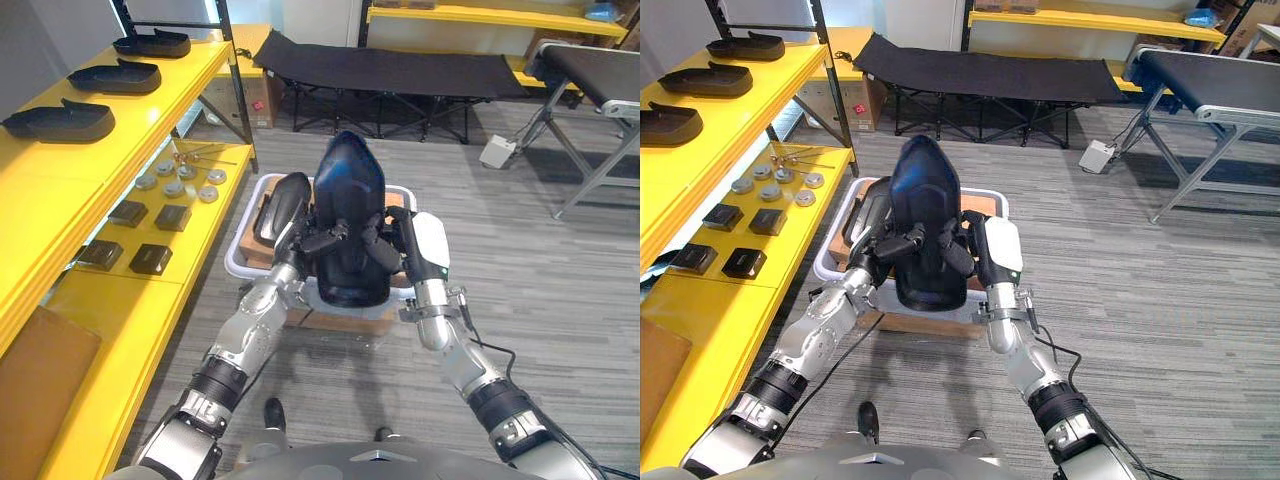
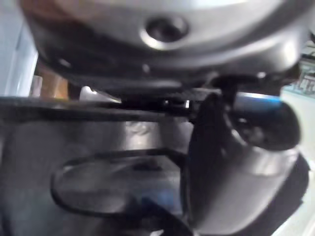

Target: Walk over and take three plastic housings, then place them on the shelf

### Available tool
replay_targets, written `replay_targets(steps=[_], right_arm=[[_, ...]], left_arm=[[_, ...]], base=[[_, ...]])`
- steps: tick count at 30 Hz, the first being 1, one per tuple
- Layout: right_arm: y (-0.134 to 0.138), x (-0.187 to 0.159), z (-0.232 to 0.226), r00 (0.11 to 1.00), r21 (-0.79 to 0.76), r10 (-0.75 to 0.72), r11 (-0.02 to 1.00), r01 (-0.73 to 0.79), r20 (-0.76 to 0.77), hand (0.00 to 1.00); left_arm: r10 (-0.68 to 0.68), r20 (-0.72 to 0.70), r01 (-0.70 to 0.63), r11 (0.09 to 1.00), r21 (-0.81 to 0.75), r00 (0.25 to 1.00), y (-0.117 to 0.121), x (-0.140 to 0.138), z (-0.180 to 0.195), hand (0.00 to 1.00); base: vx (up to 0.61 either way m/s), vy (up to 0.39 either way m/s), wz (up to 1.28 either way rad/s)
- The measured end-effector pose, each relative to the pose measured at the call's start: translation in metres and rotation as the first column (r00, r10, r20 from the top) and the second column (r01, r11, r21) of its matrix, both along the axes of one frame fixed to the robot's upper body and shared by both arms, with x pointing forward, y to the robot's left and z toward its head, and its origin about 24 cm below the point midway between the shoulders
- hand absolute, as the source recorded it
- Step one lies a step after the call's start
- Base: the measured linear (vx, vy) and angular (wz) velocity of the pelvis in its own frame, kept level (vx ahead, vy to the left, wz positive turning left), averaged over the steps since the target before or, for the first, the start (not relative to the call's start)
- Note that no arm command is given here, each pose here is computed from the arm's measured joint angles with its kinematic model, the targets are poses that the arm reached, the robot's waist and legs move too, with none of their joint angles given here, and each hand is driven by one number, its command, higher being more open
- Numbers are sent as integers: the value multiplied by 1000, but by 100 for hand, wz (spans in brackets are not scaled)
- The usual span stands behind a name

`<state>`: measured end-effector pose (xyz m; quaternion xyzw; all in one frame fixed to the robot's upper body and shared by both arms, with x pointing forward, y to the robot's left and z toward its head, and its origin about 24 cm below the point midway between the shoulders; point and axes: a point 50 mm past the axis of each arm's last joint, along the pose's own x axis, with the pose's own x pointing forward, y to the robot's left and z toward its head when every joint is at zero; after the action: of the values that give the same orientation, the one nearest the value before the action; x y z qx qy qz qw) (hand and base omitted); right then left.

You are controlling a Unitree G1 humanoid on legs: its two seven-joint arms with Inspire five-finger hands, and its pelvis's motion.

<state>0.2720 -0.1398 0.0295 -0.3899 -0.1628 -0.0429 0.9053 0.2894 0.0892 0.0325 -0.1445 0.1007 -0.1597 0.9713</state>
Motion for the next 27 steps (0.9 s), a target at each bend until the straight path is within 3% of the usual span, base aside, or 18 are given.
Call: replay_targets(steps=[3, 13, 14, 22, 27], right_arm=[[1, 0, 0, 1000, 8, -6, 1000, 6, 12, 0], [3, -1, 11, 996, 40, -22, 999, 19, 92, 0], [3, -1, 11, 995, 41, -25, 999, 21, 95, 100], [4, -2, 17, 991, 102, -41, 994, 28, 126, 100], [7, -9, 40, 982, 240, -45, 971, 0, 183, 100]], left_arm=[[-9, 0, 9, 1000, -10, 1000, 0, 0, 0, 0], [-80, -57, 63, 963, -261, 995, -7, -3, 2, 0], [-81, -57, 63, 963, -264, 995, -7, -3, 2, 0], [-37, -68, 21, 976, -215, 997, -6, -4, -1, 0], [69, 80, -59, 991, -117, 994, 3, -8, 19, 0]], base=[[0, 0, 0], [0, 0, 0], [0, 0, 0], [0, 0, 0], [0, 0, 0]])
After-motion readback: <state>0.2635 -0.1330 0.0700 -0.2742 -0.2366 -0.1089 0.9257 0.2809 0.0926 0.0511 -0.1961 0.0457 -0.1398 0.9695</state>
